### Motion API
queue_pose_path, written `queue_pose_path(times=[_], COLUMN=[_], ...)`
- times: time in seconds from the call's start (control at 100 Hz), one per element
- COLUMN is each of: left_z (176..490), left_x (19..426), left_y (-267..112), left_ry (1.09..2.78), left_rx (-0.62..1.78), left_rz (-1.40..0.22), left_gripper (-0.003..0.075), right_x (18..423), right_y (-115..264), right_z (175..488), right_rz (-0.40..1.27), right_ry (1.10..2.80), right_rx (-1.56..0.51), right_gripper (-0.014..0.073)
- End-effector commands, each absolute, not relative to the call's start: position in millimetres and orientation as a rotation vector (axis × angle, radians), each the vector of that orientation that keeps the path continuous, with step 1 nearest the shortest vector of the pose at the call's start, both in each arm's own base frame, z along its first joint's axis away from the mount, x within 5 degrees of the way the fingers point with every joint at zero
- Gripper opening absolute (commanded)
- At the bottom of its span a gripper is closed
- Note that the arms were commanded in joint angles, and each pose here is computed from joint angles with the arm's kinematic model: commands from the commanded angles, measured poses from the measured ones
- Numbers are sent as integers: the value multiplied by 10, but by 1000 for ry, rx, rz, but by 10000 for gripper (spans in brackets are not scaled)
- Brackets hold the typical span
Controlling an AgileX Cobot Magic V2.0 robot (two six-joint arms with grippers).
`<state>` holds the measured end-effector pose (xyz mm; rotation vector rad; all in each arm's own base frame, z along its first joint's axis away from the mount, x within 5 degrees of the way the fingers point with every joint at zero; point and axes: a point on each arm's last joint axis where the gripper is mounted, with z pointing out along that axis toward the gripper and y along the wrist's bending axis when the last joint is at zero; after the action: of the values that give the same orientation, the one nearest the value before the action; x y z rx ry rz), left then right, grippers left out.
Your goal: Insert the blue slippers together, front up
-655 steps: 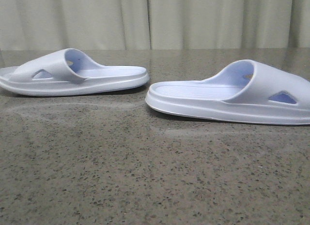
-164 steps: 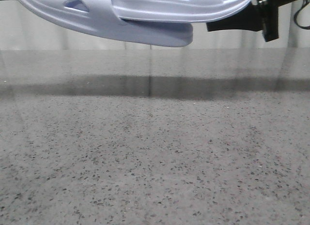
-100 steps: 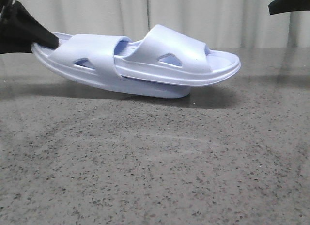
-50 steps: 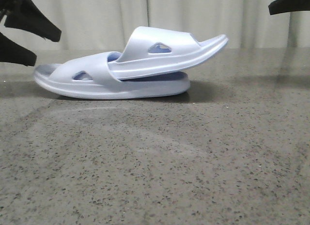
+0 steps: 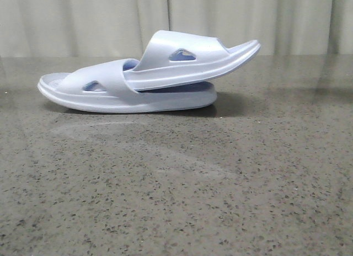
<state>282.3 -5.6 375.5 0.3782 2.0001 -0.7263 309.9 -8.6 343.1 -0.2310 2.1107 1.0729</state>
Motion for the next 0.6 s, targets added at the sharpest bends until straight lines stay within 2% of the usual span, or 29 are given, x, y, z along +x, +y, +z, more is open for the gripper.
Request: queue_pose_path(times=[0.0, 0.13, 0.26, 0.37, 0.59], left_z=[4131, 4286, 4249, 4171, 3789], left_x=[2599, 2334, 2114, 1924, 1606], left_y=[-129, -269, -420, -511, -548], left_ry=[1845, 1716, 1632, 1584, 1579], left_rx=[357, 361, 345, 364, 370], left_rz=[-574, -371, -291, -255, -243], left_gripper=[15, 15, 15, 15, 15], right_x=[2894, 2704, 2451, 2171, 1532], right_y=[49, 256, 428, 494, 479], right_z=[3815, 4001, 4034, 3971, 3643], right_rz=[1028, 856, 642, 470, 336], right_ry=[2000, 1932, 1864, 1777, 1656], right_rx=[-315, -340, -337, -292, -270], right_gripper=[-85, -85, -85, -85, -85])
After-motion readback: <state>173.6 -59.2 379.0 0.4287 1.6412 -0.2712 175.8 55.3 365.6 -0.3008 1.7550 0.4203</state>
